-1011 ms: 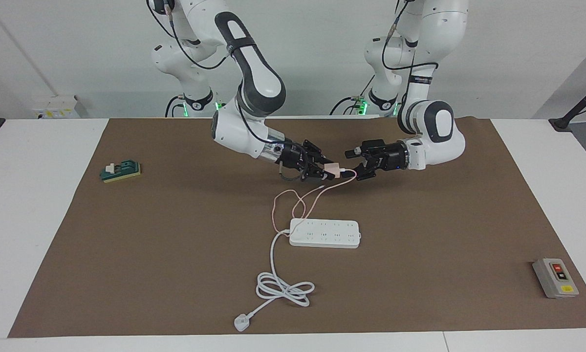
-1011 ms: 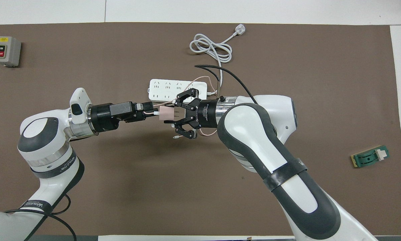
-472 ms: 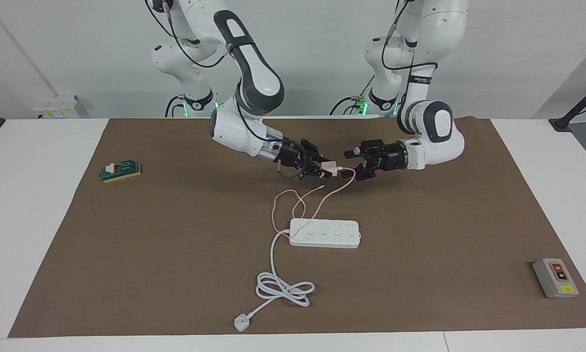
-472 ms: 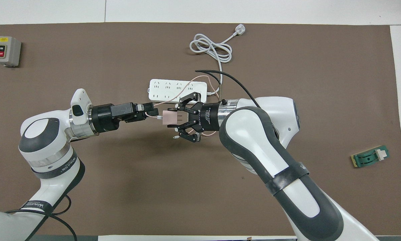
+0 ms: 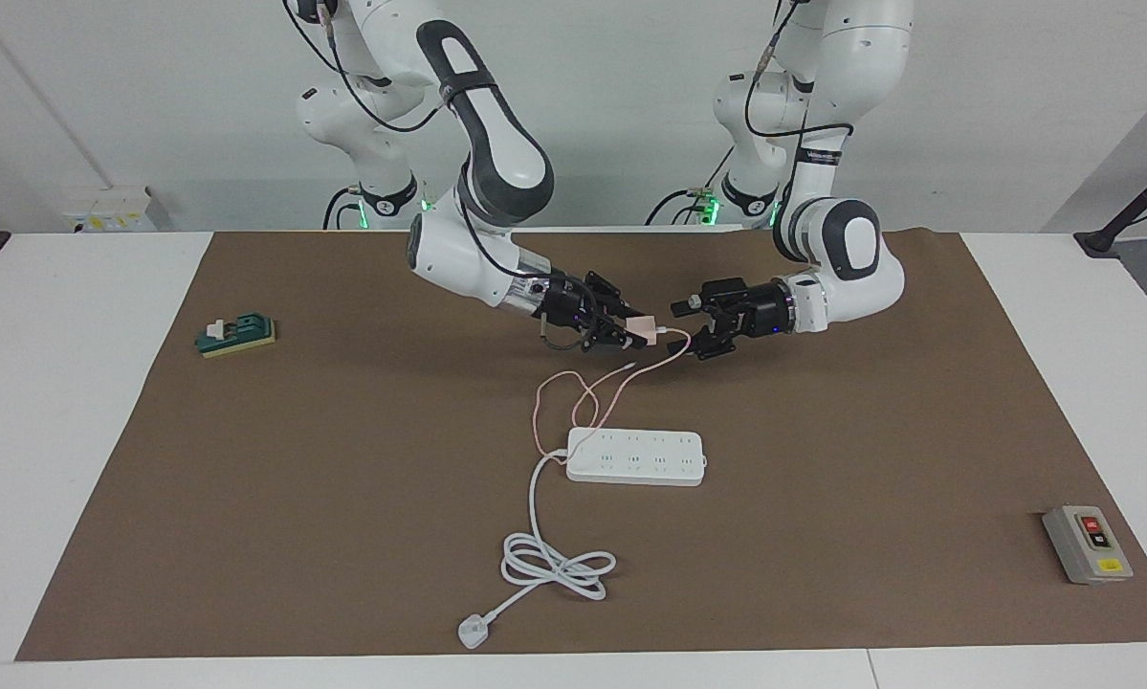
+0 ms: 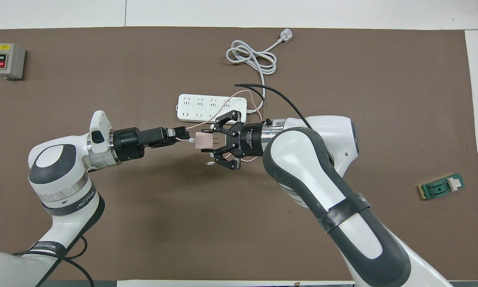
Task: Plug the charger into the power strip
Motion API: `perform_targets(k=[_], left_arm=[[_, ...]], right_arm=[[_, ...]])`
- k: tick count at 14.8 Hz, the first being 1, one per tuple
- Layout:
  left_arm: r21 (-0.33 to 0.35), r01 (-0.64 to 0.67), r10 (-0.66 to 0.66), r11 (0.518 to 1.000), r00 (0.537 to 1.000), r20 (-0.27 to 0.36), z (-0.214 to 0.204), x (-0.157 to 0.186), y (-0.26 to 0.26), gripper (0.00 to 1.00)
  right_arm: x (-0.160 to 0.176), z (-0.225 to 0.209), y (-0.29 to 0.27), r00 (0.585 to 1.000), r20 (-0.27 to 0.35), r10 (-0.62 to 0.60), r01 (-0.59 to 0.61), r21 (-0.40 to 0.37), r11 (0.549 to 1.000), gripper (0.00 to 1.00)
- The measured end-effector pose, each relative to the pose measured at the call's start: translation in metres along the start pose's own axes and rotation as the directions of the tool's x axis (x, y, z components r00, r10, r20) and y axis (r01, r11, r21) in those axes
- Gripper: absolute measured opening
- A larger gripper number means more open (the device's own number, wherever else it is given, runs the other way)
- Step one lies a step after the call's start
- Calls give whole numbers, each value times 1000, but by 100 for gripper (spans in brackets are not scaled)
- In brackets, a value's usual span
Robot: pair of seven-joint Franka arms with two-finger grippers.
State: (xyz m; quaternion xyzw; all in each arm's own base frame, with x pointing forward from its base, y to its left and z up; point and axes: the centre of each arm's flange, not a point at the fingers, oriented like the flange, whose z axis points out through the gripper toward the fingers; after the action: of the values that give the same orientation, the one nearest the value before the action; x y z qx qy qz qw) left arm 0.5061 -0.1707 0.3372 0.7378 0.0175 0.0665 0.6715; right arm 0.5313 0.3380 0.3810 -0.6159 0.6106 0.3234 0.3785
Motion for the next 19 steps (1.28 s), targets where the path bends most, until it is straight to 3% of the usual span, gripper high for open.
perform_targets(k=[19], left_arm=[[4,-25,24,1000,998,62,30,-19,-1,100]], right_arm=[[0,-2,0,1000,1,0,0,2,1000,47]])
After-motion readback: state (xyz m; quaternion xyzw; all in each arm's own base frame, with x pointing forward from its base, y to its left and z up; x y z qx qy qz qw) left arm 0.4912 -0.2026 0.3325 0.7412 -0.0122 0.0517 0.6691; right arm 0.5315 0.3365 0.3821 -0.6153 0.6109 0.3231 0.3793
